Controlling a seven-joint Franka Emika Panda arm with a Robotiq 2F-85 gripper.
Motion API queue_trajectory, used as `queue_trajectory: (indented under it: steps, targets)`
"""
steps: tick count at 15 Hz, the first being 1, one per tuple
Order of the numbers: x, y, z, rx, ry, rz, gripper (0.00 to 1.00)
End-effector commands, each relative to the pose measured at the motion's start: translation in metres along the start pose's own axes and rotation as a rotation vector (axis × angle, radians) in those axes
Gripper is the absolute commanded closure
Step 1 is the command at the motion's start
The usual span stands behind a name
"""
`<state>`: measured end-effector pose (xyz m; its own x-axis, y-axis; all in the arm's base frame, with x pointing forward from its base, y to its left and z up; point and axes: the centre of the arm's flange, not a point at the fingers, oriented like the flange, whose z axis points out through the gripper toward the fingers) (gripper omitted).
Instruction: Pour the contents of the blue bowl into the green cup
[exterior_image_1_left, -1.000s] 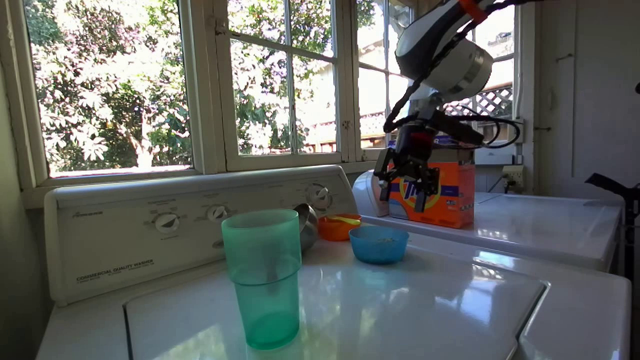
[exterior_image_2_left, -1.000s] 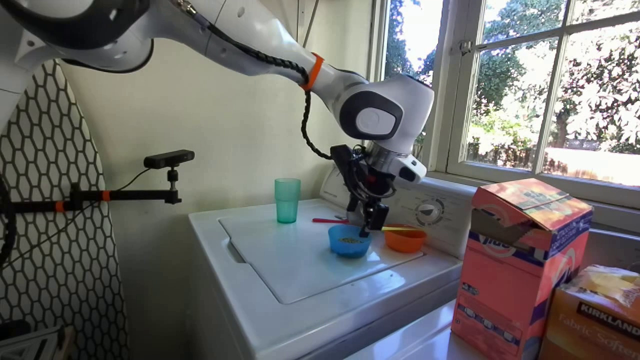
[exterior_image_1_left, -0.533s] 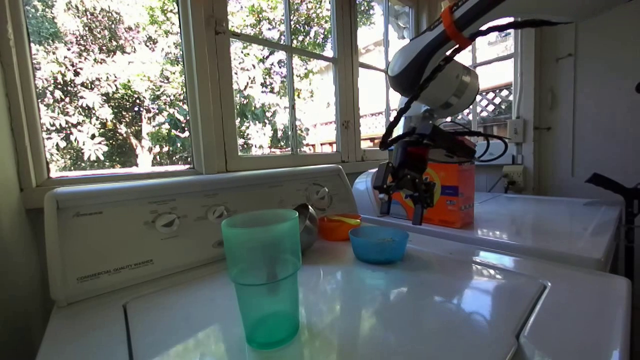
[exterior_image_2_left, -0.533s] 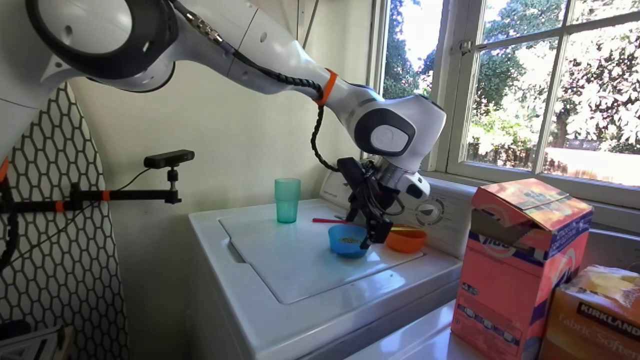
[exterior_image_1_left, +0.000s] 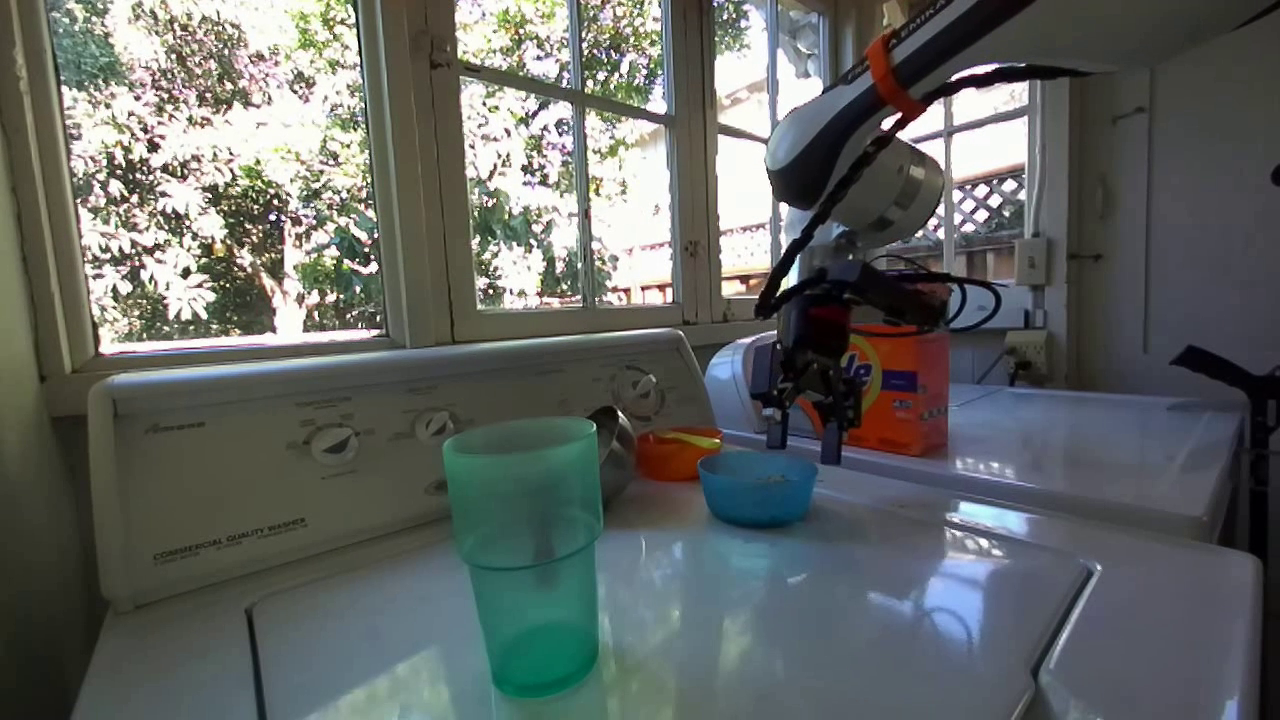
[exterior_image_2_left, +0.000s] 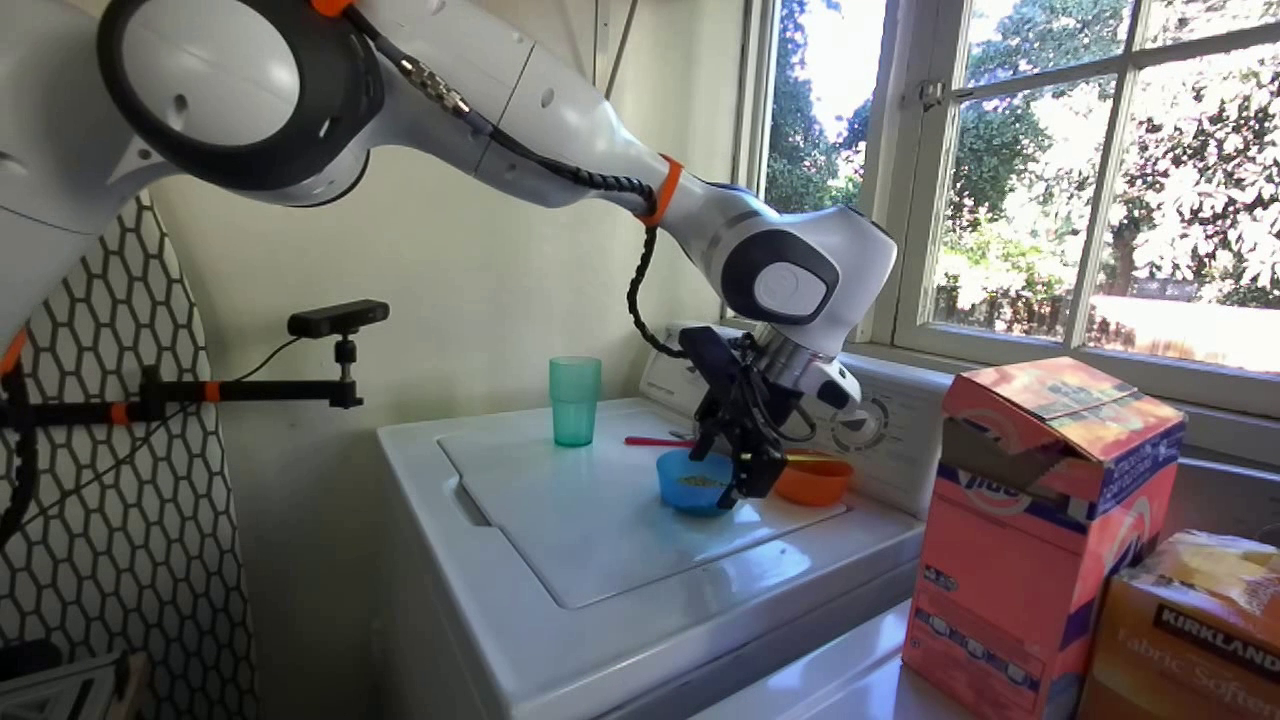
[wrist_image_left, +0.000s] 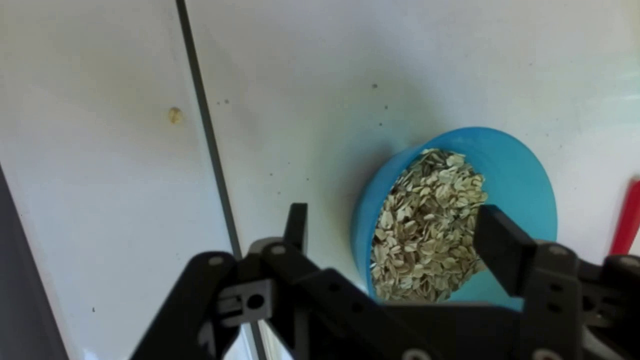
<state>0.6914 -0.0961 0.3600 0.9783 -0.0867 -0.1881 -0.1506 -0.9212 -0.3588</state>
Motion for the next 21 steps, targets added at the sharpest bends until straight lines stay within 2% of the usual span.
queue_trajectory:
  steps: [1, 2, 3, 5, 6, 7, 8, 9, 13, 14, 18, 21]
  targets:
    - [0.013, -0.001, 0.005, -0.018, -0.041, -0.012, 0.18]
    - [0.014, -0.003, 0.007, -0.02, -0.044, -0.003, 0.21]
    - [0.016, -0.004, 0.009, -0.022, -0.045, 0.0, 0.2]
    - [0.018, -0.006, 0.012, -0.025, -0.048, -0.002, 0.27]
    - [0.019, -0.006, 0.013, -0.027, -0.049, -0.001, 0.49]
    - [0.02, -0.007, 0.013, -0.03, -0.048, 0.0, 0.51]
    - [0.02, -0.007, 0.014, -0.034, -0.049, 0.0, 0.57]
    - [0.021, -0.007, 0.013, -0.037, -0.047, 0.001, 0.67]
    - [0.023, -0.009, 0.011, -0.05, -0.042, 0.005, 0.97]
    - [0.023, -0.009, 0.01, -0.054, -0.042, 0.005, 1.0]
    - [0.023, -0.009, 0.008, -0.074, -0.049, 0.015, 0.99]
    - [0.009, -0.019, -0.009, -0.114, -0.046, 0.08, 0.99]
